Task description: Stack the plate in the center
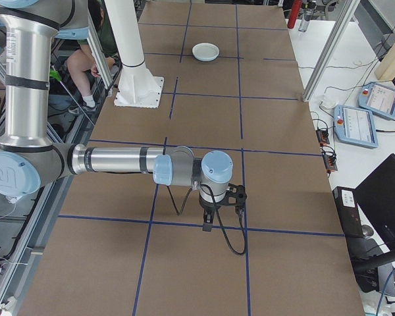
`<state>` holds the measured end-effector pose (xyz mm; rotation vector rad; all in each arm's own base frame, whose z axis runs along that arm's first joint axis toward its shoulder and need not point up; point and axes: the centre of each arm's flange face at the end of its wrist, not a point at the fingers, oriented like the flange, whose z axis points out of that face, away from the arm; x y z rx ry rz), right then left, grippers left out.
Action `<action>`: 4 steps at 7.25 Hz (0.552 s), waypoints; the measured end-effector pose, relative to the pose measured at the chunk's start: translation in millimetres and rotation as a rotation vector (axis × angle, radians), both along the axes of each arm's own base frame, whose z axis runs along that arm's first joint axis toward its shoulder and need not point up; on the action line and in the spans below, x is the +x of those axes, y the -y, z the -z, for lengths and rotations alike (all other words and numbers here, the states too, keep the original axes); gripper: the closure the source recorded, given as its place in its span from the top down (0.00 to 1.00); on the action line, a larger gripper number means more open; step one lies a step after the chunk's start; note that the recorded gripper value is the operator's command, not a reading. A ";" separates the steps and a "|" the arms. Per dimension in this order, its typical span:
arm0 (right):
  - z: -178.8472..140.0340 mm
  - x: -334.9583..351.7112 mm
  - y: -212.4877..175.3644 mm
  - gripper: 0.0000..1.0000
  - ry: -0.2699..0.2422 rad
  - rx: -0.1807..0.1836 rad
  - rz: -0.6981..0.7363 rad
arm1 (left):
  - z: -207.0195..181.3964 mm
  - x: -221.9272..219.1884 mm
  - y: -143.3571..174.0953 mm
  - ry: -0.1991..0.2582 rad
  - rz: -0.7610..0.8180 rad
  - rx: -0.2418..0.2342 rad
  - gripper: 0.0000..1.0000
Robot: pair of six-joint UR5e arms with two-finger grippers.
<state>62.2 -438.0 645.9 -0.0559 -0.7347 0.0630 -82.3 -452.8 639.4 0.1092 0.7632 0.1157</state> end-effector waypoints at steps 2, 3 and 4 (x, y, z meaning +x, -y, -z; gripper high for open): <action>0.0 0.0 0.0 1.00 0.000 0.000 0.000 | 1.3 -0.1 -0.6 0.001 0.000 0.003 1.00; 0.0 0.0 0.0 1.00 0.000 0.001 0.000 | 0.0 -0.1 -1.8 0.002 -0.001 0.001 1.00; 0.0 0.0 0.0 1.00 0.000 0.001 0.000 | -1.7 -0.1 -3.9 0.002 -0.001 -0.002 1.00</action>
